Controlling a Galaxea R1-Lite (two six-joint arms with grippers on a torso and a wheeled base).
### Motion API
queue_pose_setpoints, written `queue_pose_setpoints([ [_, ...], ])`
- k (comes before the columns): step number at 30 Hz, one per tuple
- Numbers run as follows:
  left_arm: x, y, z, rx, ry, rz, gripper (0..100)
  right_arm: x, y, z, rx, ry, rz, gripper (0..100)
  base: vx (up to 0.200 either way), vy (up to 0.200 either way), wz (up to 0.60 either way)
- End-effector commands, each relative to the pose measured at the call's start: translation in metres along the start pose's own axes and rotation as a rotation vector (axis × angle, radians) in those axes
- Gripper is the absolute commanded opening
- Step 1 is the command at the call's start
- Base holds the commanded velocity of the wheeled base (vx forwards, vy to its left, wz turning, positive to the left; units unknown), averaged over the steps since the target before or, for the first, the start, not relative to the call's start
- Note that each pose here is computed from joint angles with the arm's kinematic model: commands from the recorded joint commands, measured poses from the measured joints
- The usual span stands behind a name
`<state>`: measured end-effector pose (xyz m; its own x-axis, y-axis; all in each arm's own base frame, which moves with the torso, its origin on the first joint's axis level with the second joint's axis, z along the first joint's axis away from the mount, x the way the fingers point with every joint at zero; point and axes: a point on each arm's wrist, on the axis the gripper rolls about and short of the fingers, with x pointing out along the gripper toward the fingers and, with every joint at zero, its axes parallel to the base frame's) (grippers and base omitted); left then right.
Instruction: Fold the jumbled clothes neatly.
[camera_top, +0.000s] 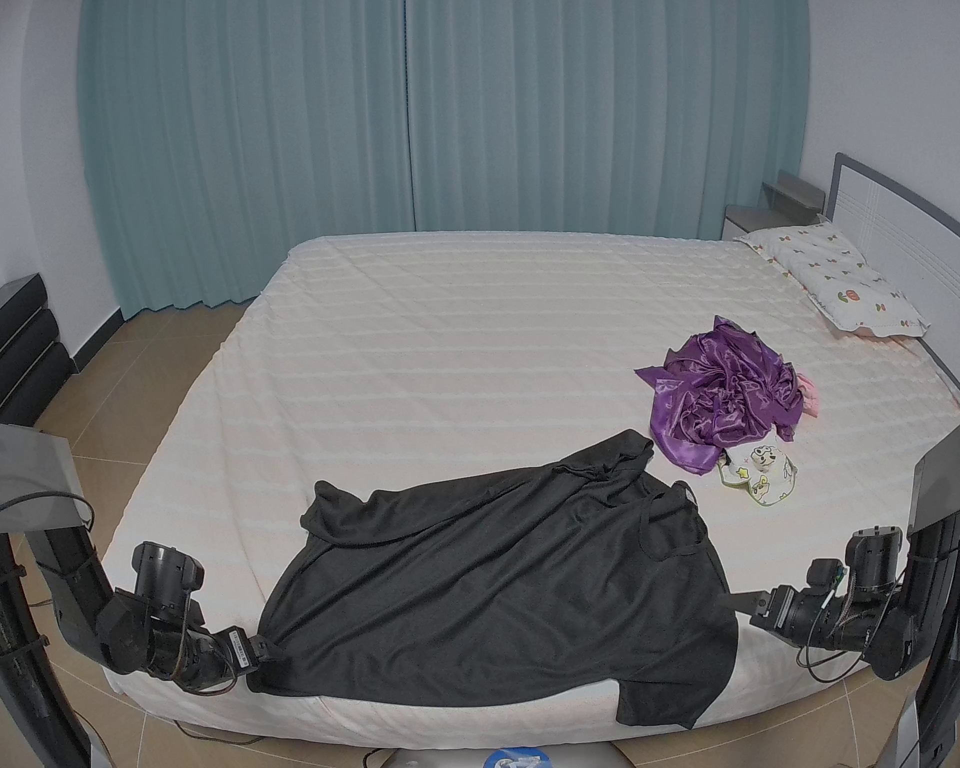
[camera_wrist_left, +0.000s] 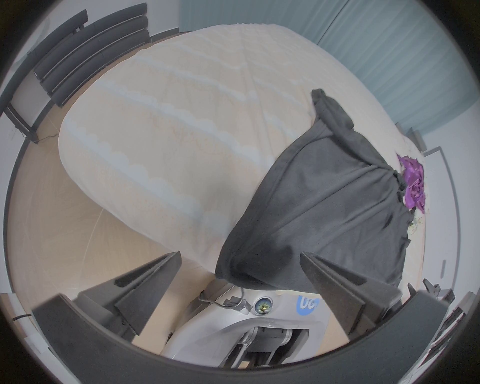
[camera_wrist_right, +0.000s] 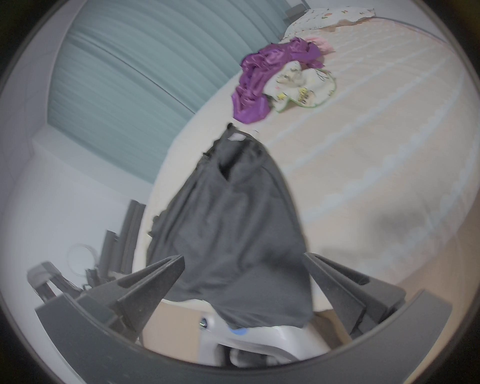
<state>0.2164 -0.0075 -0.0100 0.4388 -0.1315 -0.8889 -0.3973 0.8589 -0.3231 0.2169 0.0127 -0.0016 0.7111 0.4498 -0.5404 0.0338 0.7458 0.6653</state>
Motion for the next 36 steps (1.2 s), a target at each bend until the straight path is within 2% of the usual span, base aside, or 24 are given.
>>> queue_pose_setpoints([
  [1,-0.014,0.001,0.009,-0.02,-0.054,-0.05,100,0.0,0.015,-0.005,0.013,0.009,0.064,100,0.0,0.2,0.0],
  [7,-0.008,0.006,0.014,-0.048,-0.041,-0.038,100,0.003,0.01,-0.007,0.044,0.023,0.044,100,0.0,0.2,0.0],
  [20,-0.007,0.006,0.014,-0.047,-0.044,-0.044,100,0.005,0.011,-0.009,0.063,0.036,0.043,100,0.0,0.0,0.0],
  [23,-0.008,0.002,0.021,-0.053,-0.064,-0.06,100,0.004,0.011,-0.009,0.063,0.032,0.042,100,0.0,0.0,0.0],
  [27,-0.009,-0.005,0.03,-0.122,-0.099,-0.088,100,0.004,0.012,-0.009,0.06,0.03,0.043,100,0.0,0.0,0.0],
  [29,-0.009,-0.005,0.03,-0.122,-0.099,-0.088,100,0.004,0.012,-0.009,0.06,0.03,0.043,100,0.0,0.0,0.0],
  [31,-0.01,-0.009,0.036,-0.177,-0.117,-0.107,100,0.005,0.012,-0.01,0.06,0.028,0.029,100,0.0,0.0,0.0],
  [36,-0.011,-0.012,0.036,-0.177,-0.119,-0.118,100,0.007,0.013,-0.012,0.057,0.026,0.01,100,0.08,0.0,0.0],
])
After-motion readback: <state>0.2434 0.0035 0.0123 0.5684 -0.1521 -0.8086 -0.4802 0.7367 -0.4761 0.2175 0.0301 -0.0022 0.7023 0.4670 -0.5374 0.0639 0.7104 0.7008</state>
